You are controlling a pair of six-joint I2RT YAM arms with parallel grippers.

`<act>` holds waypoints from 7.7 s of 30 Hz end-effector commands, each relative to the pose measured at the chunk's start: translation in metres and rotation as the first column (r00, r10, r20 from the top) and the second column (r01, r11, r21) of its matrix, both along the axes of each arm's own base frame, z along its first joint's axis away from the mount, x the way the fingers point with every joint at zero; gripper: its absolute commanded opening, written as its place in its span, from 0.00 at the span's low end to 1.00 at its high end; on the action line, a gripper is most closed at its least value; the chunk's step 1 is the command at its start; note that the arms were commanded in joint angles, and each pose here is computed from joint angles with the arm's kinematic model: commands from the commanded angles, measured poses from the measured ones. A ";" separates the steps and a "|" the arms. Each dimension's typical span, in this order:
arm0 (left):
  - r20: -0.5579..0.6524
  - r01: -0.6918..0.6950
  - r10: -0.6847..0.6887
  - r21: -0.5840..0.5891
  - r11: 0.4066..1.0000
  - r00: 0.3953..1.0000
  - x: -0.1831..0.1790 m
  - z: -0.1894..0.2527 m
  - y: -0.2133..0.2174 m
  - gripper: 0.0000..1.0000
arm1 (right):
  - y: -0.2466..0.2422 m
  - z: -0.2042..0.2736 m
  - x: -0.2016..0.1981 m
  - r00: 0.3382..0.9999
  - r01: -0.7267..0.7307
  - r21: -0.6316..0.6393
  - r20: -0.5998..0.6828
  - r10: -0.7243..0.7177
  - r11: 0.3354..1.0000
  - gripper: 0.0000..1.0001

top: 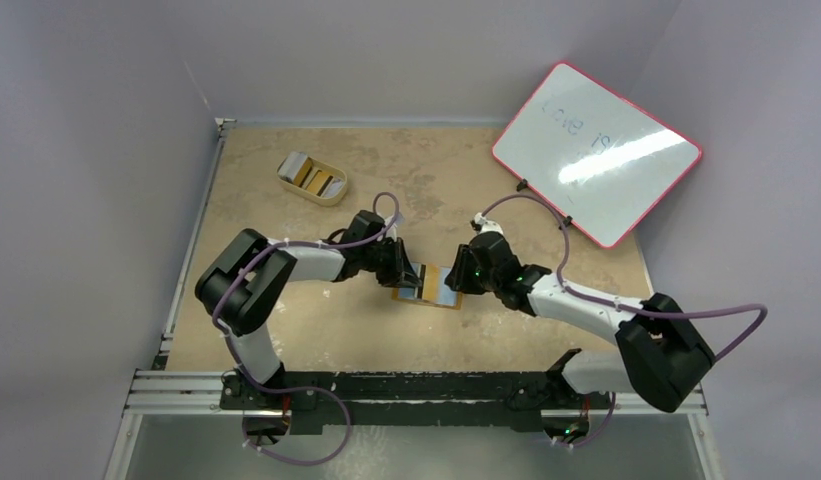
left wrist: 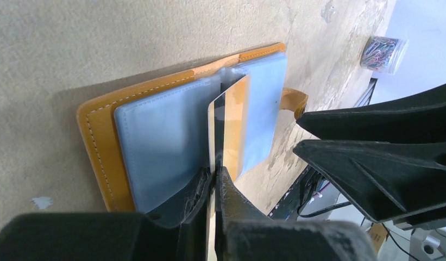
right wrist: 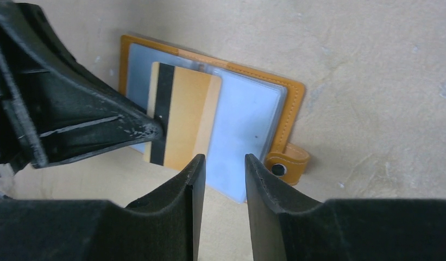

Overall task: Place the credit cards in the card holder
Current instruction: Insert the credit card into the card holder, then close the card holder at the center of the board.

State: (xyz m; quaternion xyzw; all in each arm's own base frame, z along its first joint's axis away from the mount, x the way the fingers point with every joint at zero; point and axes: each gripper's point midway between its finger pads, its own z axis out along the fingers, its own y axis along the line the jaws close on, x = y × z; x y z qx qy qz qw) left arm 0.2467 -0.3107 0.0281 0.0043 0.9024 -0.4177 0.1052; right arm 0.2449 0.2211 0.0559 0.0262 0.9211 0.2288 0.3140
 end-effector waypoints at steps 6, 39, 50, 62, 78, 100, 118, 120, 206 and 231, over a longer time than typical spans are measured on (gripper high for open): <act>0.095 -0.049 0.046 0.030 0.998 0.994 0.022 0.016 -0.006 0.23 | -0.031 0.006 0.009 0.989 0.143 -0.058 0.028 -0.142 0.988 0.48; 0.110 0.002 -0.019 0.153 0.988 0.994 0.013 0.000 -0.018 0.10 | -0.069 -0.026 -0.001 0.950 0.290 -0.230 -0.046 -0.308 0.929 0.37; 0.084 0.056 -0.066 0.122 0.991 0.994 0.008 0.001 -0.028 0.00 | -0.068 -0.028 -0.003 0.948 0.296 -0.215 -0.051 -0.313 0.931 0.30; 0.055 0.136 -0.148 0.176 0.975 0.987 0.004 -0.006 -0.034 0.00 | -0.049 -0.036 0.000 0.967 0.232 -0.149 -0.067 -0.244 0.961 0.08; 0.198 -0.056 0.032 0.117 0.991 0.980 0.034 0.033 -0.040 0.32 | -0.044 -0.033 0.005 0.976 0.207 -0.132 -0.043 -0.215 0.969 0.09; 0.282 0.062 -0.086 0.094 0.994 0.956 0.013 0.048 -0.074 0.32 | -0.036 -0.039 0.007 0.981 0.177 -0.121 -0.054 -0.184 0.977 0.08; 0.342 -0.295 0.170 0.357 0.886 0.924 0.046 0.056 0.053 0.29 | -0.037 -0.042 0.004 0.984 0.160 -0.131 -0.054 -0.168 0.978 0.09; 0.348 -0.331 0.190 0.409 0.850 0.918 0.048 0.049 0.073 0.21 | -0.037 -0.042 0.004 0.985 0.158 -0.131 -0.054 -0.166 0.979 0.09; 0.217 -0.064 0.002 0.279 0.958 0.976 0.013 -0.007 -0.022 0.08 | -0.004 0.008 0.014 0.995 -0.045 -0.013 0.088 0.045 0.999 0.12; 0.247 -0.066 -0.006 0.280 0.958 0.969 0.016 -0.002 -0.021 0.08 | 0.022 0.013 -0.018 0.975 -0.223 0.093 0.001 0.224 0.970 0.25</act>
